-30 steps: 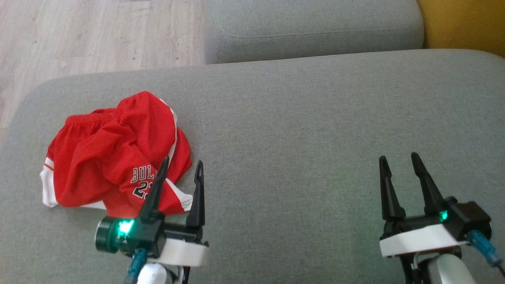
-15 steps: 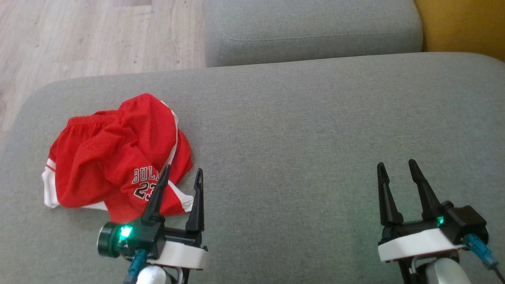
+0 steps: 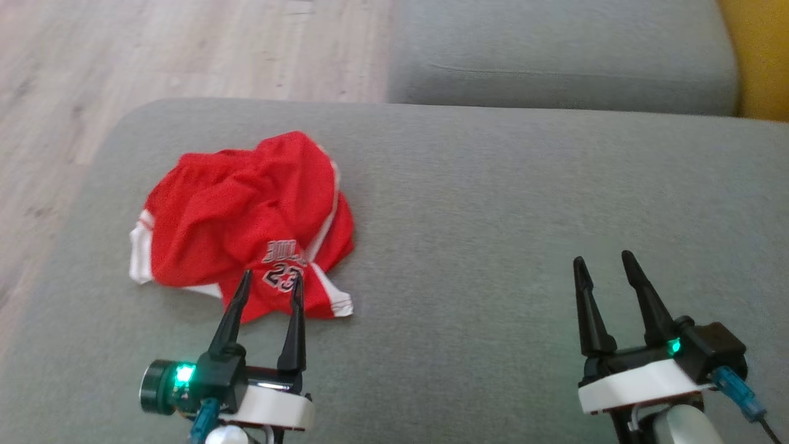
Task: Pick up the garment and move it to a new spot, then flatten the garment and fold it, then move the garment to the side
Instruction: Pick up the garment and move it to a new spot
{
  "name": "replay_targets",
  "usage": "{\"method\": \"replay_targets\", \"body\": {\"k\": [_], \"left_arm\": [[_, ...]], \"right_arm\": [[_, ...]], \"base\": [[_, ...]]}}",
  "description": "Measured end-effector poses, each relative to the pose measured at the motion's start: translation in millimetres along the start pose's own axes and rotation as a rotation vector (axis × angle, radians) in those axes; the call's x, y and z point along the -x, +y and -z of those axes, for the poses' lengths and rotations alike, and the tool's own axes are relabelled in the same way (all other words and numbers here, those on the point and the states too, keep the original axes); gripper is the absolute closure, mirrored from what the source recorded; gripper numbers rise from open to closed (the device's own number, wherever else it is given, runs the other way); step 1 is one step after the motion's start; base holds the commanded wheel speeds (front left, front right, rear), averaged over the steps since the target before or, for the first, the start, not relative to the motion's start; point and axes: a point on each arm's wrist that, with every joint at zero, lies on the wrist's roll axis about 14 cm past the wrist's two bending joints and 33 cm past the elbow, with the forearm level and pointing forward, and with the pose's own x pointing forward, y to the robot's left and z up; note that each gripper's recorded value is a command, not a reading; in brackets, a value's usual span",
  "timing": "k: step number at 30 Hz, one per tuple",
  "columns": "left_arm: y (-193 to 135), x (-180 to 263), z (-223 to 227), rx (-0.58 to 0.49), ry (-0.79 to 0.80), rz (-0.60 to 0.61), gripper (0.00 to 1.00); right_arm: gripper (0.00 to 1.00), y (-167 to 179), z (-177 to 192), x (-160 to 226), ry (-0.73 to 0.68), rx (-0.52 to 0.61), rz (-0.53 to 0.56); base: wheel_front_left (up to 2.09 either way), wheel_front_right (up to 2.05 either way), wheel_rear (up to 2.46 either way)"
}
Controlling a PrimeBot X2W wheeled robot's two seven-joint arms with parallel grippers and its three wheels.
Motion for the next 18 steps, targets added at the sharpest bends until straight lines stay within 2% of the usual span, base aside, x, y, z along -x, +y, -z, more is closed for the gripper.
{"method": "replay_targets", "body": {"k": [13,18], "left_arm": [[51,32,-5,-0.023,-0.013,-0.167,0.0],[62,42,-3,-0.02,-0.006,-0.206,0.0]], "right_arm": [[0.0,59,7,-19,0.021,-0.033,-0.186],[0.0,71,16,-17,0.049,-0.051,-0.219]], "base": [[0.0,0.0,0.0],[0.0,0.0,0.0]]}}
